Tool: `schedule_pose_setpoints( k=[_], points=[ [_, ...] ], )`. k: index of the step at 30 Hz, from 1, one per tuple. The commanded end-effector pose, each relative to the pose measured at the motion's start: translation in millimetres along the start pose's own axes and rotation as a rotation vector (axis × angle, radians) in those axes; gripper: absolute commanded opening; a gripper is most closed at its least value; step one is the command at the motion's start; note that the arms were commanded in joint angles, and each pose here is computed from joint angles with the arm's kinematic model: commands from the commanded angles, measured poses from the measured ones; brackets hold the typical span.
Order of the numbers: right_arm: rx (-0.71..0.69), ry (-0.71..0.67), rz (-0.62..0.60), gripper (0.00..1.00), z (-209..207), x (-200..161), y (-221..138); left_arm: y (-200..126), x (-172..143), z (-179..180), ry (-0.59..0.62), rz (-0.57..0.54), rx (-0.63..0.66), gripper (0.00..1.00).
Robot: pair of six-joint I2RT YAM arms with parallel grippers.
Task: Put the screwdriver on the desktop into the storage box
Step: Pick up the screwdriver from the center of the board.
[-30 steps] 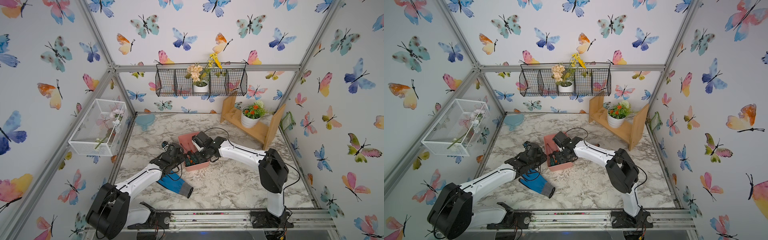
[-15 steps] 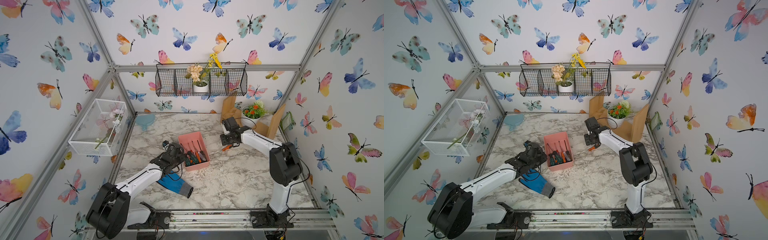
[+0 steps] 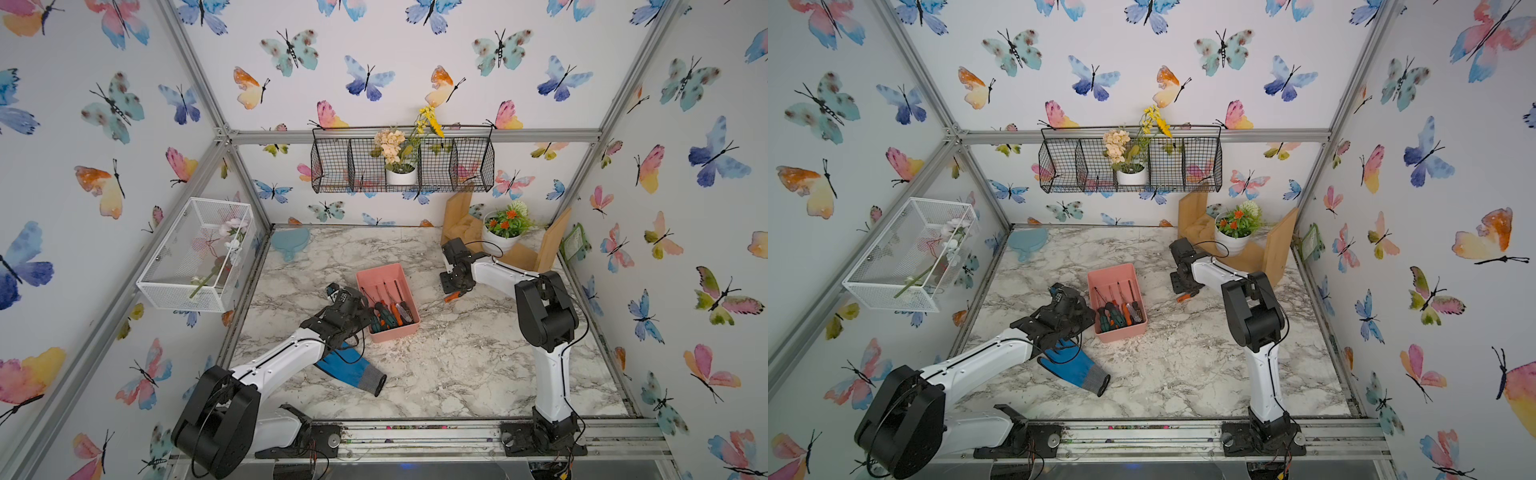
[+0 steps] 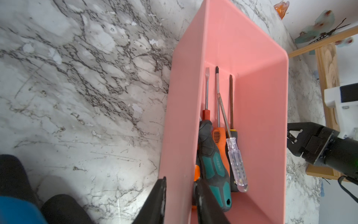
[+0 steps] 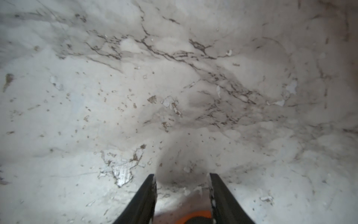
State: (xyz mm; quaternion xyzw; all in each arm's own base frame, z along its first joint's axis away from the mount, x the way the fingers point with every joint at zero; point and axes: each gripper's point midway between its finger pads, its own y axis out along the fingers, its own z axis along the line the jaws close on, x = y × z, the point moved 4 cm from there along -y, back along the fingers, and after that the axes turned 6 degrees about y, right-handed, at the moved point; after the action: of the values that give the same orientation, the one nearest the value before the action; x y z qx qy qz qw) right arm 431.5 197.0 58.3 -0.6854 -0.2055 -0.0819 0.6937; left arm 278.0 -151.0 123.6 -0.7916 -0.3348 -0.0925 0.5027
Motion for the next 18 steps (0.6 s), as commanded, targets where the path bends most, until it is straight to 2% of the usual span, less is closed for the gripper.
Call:
schedule_pose_setpoints(
  k=[1,11,18],
  points=[
    [0.029,-0.005,0.038,0.47,-1,-16,-3,-6,0,-2,0.024,-0.011,-0.02,0.33],
    [0.091,0.019,0.09,0.48,-2,-48,-27,-5,2,-5,0.049,-0.011,-0.027,0.33],
    [0.215,-0.004,0.128,0.56,9,-67,-42,0,1,-9,0.081,0.01,-0.04,0.3]
  ],
)
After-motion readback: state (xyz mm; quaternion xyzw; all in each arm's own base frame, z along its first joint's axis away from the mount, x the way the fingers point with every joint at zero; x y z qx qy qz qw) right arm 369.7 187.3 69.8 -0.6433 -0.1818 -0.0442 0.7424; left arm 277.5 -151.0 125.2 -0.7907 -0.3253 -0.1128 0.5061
